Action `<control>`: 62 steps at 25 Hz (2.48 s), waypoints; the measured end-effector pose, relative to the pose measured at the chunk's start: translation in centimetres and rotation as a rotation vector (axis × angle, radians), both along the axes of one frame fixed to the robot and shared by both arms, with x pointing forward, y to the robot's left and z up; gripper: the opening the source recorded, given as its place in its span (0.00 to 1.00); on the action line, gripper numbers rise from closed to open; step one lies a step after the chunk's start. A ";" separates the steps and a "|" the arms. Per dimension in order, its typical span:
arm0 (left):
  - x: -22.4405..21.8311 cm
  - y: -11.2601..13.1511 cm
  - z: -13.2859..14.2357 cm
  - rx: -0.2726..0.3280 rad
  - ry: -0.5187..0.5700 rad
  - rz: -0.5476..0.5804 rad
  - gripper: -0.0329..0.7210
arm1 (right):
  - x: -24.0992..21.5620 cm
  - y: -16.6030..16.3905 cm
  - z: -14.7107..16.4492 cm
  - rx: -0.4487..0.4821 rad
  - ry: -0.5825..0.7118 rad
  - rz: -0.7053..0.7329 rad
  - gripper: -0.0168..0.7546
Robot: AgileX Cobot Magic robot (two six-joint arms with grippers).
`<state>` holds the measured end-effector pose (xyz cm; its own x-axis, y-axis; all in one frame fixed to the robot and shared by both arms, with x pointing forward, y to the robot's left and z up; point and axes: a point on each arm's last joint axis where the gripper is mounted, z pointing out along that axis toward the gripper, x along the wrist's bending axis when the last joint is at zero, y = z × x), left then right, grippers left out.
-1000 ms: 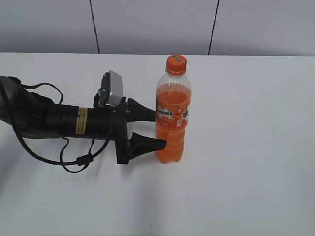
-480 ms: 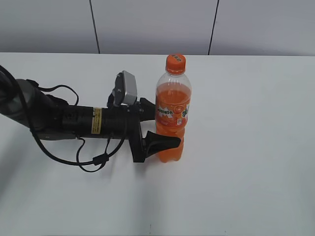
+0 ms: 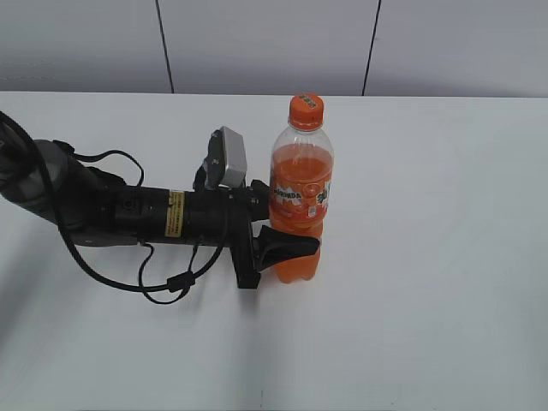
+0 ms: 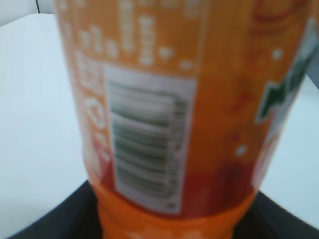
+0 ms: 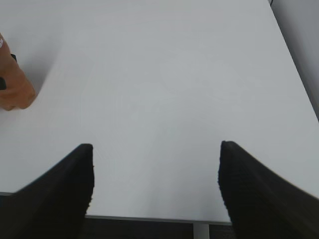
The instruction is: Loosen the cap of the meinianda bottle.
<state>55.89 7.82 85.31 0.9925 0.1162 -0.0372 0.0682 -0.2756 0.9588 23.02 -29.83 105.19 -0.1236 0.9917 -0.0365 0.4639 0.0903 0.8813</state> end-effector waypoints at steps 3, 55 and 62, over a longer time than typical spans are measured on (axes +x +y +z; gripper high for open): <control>0.0 0.0 0.0 0.001 0.000 0.000 0.57 | 0.0 0.0 0.0 0.000 0.000 0.000 0.78; 0.0 0.0 0.0 -0.001 0.000 -0.001 0.57 | 28.6 4.0 7.0 0.044 0.728 0.054 0.55; 0.0 0.0 0.0 -0.001 0.000 -0.001 0.57 | 29.7 8.5 7.0 0.001 0.733 0.184 0.55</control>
<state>55.88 7.82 85.32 0.9926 0.1157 -0.0373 0.0681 -0.2746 0.9591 52.69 -21.32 112.15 -0.2792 0.9527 0.1199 0.9088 0.2219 0.3533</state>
